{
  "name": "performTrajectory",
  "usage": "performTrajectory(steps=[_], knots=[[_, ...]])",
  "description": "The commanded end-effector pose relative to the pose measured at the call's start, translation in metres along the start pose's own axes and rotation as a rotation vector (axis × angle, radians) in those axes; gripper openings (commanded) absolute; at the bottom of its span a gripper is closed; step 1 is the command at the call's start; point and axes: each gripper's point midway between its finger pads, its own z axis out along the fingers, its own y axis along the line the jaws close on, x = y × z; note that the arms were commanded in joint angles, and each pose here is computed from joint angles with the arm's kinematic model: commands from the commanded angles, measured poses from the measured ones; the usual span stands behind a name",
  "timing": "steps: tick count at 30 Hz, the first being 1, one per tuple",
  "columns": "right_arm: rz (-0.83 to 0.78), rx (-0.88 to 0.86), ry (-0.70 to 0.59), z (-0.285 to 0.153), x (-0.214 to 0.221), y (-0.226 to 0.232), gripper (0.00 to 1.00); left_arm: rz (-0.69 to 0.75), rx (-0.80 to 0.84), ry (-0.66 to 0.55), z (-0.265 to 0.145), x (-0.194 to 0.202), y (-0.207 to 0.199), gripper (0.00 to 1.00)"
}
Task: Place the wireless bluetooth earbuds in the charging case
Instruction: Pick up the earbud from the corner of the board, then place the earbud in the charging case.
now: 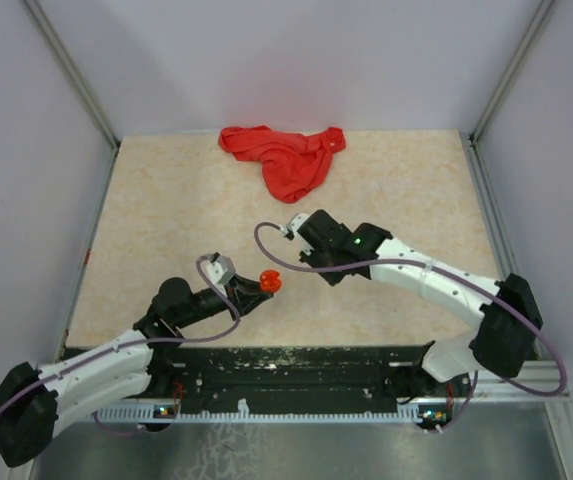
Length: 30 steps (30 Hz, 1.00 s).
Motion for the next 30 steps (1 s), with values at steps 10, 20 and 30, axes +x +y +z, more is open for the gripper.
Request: performTrajectory(steps=[10, 20, 30], knots=[[-0.524, 0.093, -0.282, -0.108, -0.059, 0.004, 0.07, 0.064, 0.31, -0.063, 0.019, -0.037, -0.043, 0.01], [-0.803, 0.172, -0.337, -0.131, -0.066, 0.025, 0.06, 0.049, 0.441, -0.073, 0.022, -0.045, -0.054, 0.01], [-1.059, 0.251, -0.423, -0.15, -0.074, 0.048, 0.03, 0.028, 0.502, -0.059, 0.026, -0.049, -0.056, 0.01]])
